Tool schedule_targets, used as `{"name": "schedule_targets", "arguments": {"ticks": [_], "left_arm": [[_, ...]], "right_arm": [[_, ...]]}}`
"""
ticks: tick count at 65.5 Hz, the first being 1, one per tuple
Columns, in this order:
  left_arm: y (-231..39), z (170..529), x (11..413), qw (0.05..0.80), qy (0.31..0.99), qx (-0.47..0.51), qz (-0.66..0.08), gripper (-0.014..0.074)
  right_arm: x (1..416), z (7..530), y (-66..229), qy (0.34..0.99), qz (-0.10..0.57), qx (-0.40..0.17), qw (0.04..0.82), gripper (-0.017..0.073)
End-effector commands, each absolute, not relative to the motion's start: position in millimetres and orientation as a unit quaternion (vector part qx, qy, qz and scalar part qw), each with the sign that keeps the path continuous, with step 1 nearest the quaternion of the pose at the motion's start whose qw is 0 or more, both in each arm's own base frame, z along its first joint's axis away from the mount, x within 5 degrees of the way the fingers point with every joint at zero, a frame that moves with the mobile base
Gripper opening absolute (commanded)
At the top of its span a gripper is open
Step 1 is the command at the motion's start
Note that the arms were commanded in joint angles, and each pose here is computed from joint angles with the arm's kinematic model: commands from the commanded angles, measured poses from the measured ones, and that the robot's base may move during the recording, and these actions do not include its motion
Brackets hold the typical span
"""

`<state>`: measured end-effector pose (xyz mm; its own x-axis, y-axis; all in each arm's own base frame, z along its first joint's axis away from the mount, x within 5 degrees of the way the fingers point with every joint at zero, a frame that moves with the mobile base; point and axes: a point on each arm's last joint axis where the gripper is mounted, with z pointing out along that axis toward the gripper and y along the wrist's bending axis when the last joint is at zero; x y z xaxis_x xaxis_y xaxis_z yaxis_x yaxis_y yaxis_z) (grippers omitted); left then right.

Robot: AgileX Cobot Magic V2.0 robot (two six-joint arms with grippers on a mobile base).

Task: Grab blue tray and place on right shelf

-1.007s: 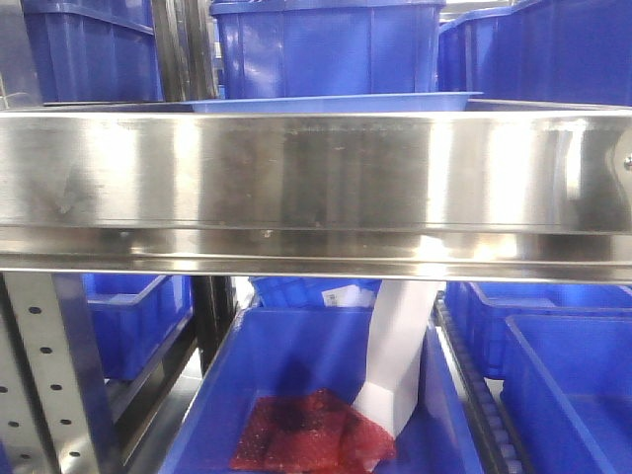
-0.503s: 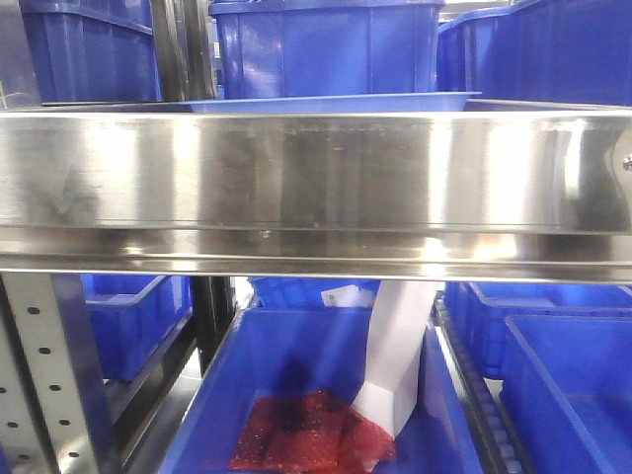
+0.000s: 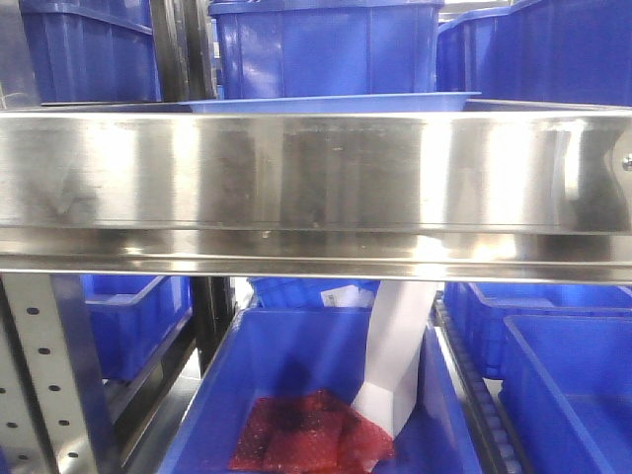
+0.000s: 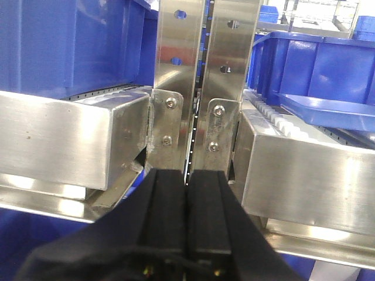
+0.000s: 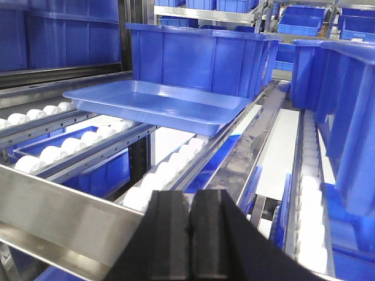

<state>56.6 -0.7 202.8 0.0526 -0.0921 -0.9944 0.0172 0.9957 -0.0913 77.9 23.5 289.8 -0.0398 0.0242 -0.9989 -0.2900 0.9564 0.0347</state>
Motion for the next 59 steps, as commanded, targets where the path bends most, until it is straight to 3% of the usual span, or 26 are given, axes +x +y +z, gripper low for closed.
{"name": "schedule_targets", "arguments": {"ticks": [1,17,28,37,59], "left_arm": [[0,202,56,0.752,0.657,-0.03,-0.039,-0.0048],[0,202,56,0.752,0.657,-0.03,-0.039,-0.0048],[0,202,56,0.752,0.657,-0.03,-0.039,-0.0048],[0,202,56,0.752,0.657,-0.03,-0.039,-0.0048],[0,202,56,0.752,0.657,-0.03,-0.039,-0.0048]], "right_arm": [[78,305,20,0.674,0.111,-0.07,0.727,0.0056],[69,278,2,0.677,0.026,0.009,0.735,0.0056],[61,240,-4,0.674,0.006,0.047,0.738,0.0056],[55,214,-4,0.658,0.001,0.051,0.752,0.0056],[54,213,-4,0.665,0.002,0.05,0.745,0.0056]]}}
